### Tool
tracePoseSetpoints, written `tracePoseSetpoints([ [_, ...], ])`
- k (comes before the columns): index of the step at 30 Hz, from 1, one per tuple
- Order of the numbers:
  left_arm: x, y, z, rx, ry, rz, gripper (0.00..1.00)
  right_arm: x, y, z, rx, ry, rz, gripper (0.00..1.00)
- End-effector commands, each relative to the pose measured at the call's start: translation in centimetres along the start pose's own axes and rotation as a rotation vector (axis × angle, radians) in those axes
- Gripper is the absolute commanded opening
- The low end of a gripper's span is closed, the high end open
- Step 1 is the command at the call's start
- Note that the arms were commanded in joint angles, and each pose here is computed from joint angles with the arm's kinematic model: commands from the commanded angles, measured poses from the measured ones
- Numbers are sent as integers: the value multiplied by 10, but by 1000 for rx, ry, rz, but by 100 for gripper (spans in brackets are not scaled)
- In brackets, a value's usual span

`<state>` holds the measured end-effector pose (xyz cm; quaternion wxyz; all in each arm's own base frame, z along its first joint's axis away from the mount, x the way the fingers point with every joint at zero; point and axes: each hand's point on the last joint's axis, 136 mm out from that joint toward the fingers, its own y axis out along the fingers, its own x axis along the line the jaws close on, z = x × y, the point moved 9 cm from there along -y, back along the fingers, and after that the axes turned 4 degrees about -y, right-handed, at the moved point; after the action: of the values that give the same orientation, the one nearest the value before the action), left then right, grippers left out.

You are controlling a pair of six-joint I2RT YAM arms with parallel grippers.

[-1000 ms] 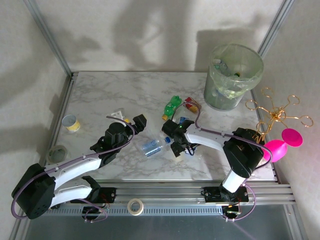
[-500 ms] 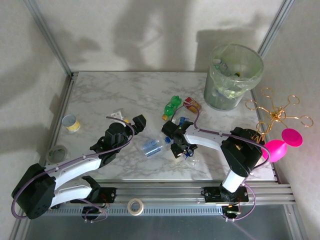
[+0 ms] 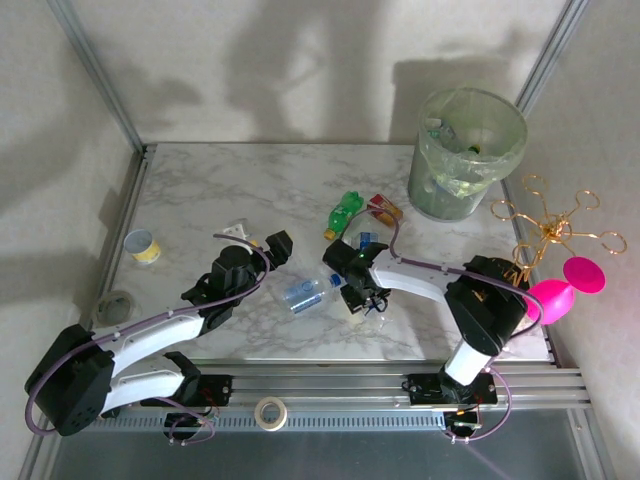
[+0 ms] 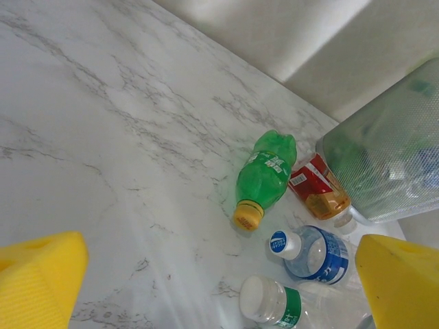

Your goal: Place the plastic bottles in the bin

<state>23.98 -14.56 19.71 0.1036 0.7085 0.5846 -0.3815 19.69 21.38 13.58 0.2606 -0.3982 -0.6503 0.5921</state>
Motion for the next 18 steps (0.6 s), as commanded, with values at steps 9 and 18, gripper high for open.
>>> tracePoseSetpoints([
  [9,5,-2,-2,-25,-20,-10,100,-14,-117,-53,-609,68,-213,43],
  [18,4,-3,-5,-31,-10,-4,99,-87,-218,-79,-1058,293,-199,41],
])
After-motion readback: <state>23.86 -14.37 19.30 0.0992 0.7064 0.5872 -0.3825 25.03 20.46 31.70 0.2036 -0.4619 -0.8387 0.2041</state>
